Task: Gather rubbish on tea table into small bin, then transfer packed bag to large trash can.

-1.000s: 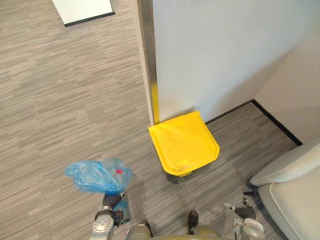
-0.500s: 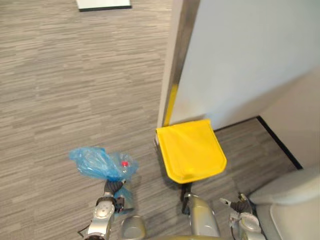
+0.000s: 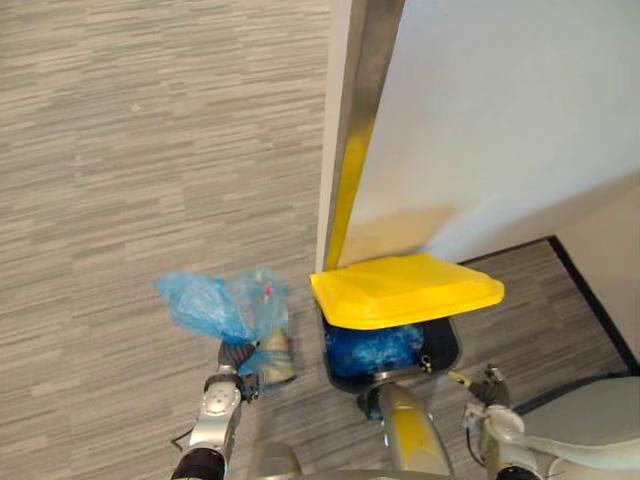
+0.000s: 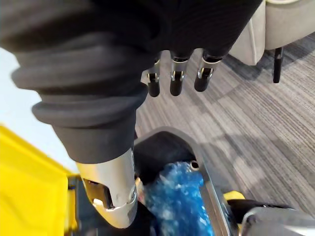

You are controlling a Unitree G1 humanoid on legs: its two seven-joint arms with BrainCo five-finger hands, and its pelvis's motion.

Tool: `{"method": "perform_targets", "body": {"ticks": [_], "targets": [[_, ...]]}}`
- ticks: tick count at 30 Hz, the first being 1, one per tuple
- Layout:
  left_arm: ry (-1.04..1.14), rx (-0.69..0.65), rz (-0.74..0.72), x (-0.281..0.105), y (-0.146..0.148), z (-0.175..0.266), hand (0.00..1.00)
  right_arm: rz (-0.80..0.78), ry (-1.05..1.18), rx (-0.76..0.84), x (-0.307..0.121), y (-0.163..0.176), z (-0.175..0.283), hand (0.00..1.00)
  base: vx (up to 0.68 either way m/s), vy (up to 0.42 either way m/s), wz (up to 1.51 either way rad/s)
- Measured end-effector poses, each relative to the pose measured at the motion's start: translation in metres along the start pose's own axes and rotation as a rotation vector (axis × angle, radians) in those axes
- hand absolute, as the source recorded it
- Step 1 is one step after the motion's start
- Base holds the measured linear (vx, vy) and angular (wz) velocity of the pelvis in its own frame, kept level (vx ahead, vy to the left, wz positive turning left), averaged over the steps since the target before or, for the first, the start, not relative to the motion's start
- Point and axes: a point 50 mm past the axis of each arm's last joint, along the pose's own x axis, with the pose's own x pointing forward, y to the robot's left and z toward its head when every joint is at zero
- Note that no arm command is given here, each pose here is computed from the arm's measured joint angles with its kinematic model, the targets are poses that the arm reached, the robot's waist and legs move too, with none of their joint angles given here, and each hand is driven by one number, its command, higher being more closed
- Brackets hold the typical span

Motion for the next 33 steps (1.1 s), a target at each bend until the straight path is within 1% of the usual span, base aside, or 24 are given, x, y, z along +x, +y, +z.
{"method": "perform_targets", "body": {"ticks": [2,4,6,7,8,9,11,12,14,17,20,22,23,25,26,27,28,31,33], "targets": [[-0.026,0.007,-0.027,0.001,-0.004,0.006,1.00,0.061,-0.068,-0.033,0.005,0.018,0.021,0.00,-0.19,-0.065,0.38],[-0.032,0.019,-0.058,0.001,-0.011,0.007,1.00,0.129,-0.187,-0.067,0.010,0.041,0.059,0.00,-0.16,-0.125,0.48],[-0.047,0.026,-0.077,0.002,-0.016,0.011,1.00,0.152,-0.281,-0.081,0.013,0.053,0.092,0.00,-0.05,-0.104,0.29],[-0.075,0.024,-0.083,0.002,-0.019,0.017,1.00,0.163,-0.389,-0.091,0.014,0.064,0.129,0.00,-0.05,-0.150,0.27],[-0.090,0.025,-0.081,0.004,-0.021,0.021,1.00,0.165,-0.463,-0.088,0.014,0.070,0.156,0.00,-0.05,-0.202,0.29],[-0.101,0.026,-0.081,0.005,-0.023,0.024,1.00,0.162,-0.523,-0.088,0.012,0.073,0.178,0.00,-0.02,-0.150,0.21],[-0.158,0.021,-0.076,0.008,-0.027,0.039,1.00,0.113,-0.619,-0.115,0.013,0.067,0.222,0.00,-0.03,-0.123,0.22],[-0.185,0.016,-0.077,0.009,-0.028,0.045,1.00,0.101,-0.640,-0.114,0.012,0.066,0.231,0.00,-0.05,-0.058,0.19],[-0.298,-0.014,-0.093,0.013,-0.035,0.072,1.00,0.053,-0.677,-0.121,0.011,0.058,0.256,0.00,-0.07,-0.046,0.18],[-0.414,-0.031,-0.152,0.015,-0.049,0.103,1.00,0.034,-0.713,-0.166,0.008,0.056,0.274,0.00,-0.08,-0.011,0.09],[-0.483,-0.039,-0.222,0.011,-0.066,0.121,1.00,0.033,-0.719,-0.173,0.006,0.058,0.281,0.00,-0.03,0.009,0.01],[-0.560,-0.033,-0.323,-0.001,-0.087,0.137,1.00,0.036,-0.750,-0.203,0.002,0.060,0.291,0.00,0.01,0.016,-0.01],[-0.578,-0.034,-0.353,-0.006,-0.093,0.139,1.00,0.036,-0.754,-0.204,0.001,0.060,0.294,0.00,0.03,0.034,-0.03],[-0.639,-0.032,-0.498,-0.026,-0.124,0.148,1.00,0.022,-0.768,-0.211,0.000,0.056,0.301,0.00,0.04,0.037,-0.03],[-0.654,-0.032,-0.541,-0.032,-0.132,0.151,1.00,0.015,-0.772,-0.217,0.000,0.054,0.302,0.00,0.04,0.042,0.02],[-0.685,-0.037,-0.611,-0.040,-0.147,0.158,1.00,0.010,-0.786,-0.229,-0.001,0.052,0.307,0.00,0.01,0.037,0.07],[-0.710,-0.051,-0.664,-0.047,-0.159,0.166,1.00,0.020,-0.815,-0.247,-0.006,0.056,0.316,0.00,0.00,0.032,0.07],[-0.781,-0.053,-0.744,-0.059,-0.179,0.186,1.00,0.039,-0.853,-0.264,-0.014,0.065,0.327,0.00,-0.03,0.009,-0.01],[-0.808,-0.052,-0.770,-0.062,-0.185,0.195,1.00,0.045,-0.870,-0.270,-0.017,0.068,0.332,0.00,-0.05,-0.013,-0.06]]}}
